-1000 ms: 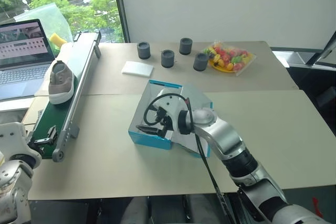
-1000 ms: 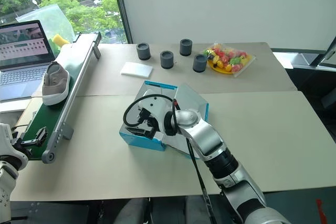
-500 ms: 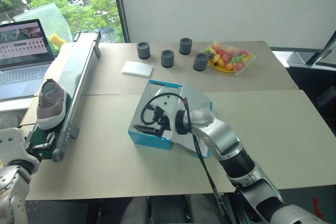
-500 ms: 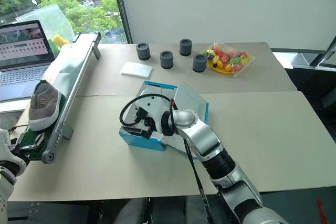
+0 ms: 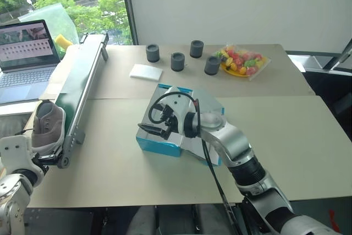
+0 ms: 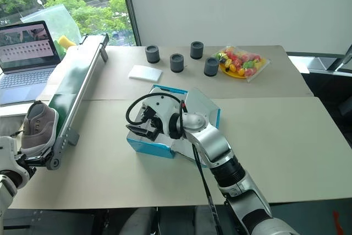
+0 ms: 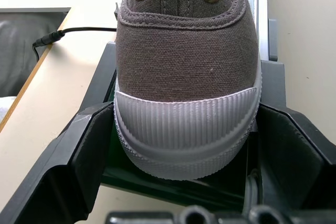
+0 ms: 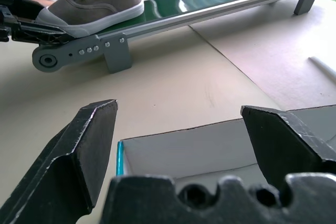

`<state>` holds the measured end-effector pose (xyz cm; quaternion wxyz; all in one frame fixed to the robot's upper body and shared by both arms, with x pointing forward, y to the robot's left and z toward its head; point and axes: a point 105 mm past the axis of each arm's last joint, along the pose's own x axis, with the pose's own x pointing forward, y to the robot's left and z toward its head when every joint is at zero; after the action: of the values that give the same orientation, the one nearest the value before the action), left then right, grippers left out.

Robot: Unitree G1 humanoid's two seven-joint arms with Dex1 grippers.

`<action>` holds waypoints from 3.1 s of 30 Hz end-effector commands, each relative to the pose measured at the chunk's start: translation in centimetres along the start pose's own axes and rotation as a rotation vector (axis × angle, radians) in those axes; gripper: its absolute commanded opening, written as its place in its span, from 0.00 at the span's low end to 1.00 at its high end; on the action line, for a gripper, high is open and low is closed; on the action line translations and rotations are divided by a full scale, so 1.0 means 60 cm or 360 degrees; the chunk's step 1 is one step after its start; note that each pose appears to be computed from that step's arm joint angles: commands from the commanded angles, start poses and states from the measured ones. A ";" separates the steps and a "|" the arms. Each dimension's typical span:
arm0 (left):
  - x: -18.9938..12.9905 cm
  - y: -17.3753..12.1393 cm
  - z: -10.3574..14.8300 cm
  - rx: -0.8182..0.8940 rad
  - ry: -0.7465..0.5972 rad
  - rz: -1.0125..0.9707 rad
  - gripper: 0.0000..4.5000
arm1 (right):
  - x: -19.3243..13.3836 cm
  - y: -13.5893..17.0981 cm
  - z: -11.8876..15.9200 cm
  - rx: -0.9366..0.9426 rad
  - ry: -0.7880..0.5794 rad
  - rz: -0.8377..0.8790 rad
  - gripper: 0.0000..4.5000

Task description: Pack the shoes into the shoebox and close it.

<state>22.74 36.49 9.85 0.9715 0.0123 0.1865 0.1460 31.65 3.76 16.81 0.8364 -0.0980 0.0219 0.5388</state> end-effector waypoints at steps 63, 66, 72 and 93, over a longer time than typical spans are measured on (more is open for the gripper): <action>-0.085 -0.390 0.200 0.0276 -0.0982 -0.0938 0.57 | 0.011 -0.115 0.133 0.1751 -0.0584 0.0132 0.60; -0.085 -0.389 0.199 0.0298 -0.0981 -0.0935 0.57 | 0.010 -0.114 0.136 0.1747 -0.0586 0.0143 0.39; -0.082 -0.383 0.194 0.0302 -0.0957 -0.0914 0.57 | 0.009 -0.105 0.154 0.1717 -0.0592 0.0202 0.12; -0.137 -0.340 0.154 0.0450 -0.0717 -0.1446 0.93 | -0.049 -0.210 0.045 0.1753 -0.0244 -0.0847 0.12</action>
<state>25.78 15.06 18.43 0.9543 0.0956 -0.0061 -0.2830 42.38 -3.05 21.30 0.8670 0.3932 0.1990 0.2326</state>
